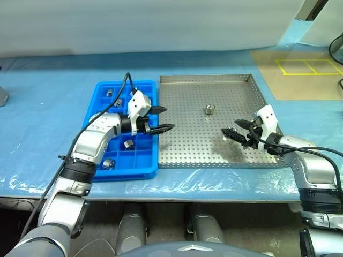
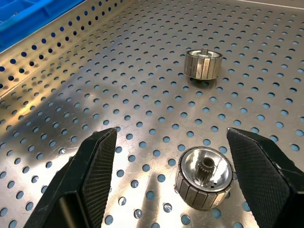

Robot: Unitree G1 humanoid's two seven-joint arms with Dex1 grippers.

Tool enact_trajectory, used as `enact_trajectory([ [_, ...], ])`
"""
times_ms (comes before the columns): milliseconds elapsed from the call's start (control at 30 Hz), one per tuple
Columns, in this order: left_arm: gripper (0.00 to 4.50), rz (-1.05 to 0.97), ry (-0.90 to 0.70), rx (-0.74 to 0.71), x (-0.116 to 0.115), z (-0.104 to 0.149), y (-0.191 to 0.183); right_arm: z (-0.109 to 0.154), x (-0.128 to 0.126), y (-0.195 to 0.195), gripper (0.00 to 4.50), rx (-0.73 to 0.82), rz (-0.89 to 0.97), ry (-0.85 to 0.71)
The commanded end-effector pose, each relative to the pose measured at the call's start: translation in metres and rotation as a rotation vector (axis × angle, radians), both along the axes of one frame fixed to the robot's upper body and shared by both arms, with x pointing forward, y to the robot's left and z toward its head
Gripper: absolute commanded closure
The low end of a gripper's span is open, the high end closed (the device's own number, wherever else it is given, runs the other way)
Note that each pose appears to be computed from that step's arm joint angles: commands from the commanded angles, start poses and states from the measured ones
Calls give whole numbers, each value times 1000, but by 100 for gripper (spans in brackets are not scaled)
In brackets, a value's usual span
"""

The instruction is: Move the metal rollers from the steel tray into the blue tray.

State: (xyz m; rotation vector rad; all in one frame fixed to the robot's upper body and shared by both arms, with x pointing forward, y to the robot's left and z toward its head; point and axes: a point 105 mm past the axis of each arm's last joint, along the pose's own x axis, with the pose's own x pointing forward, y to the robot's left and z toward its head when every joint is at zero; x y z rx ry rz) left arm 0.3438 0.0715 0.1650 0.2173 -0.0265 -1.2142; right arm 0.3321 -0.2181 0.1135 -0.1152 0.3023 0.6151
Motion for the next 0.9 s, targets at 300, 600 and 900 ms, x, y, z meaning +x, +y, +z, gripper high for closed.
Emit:
enact_trajectory([
  [300, 73, 31, -68, 45, -1, 1, 12, -21, 19, -17, 72, -107, -65, -12],
  [600, 73, 49, -74, 49, -1, 2, 16, -25, 22, -9, 195, -118, -20, -15],
  [900, 73, 50, -40, -15, -7, 13, 18, -24, 27, -2, 285, -135, -2, -28],
])
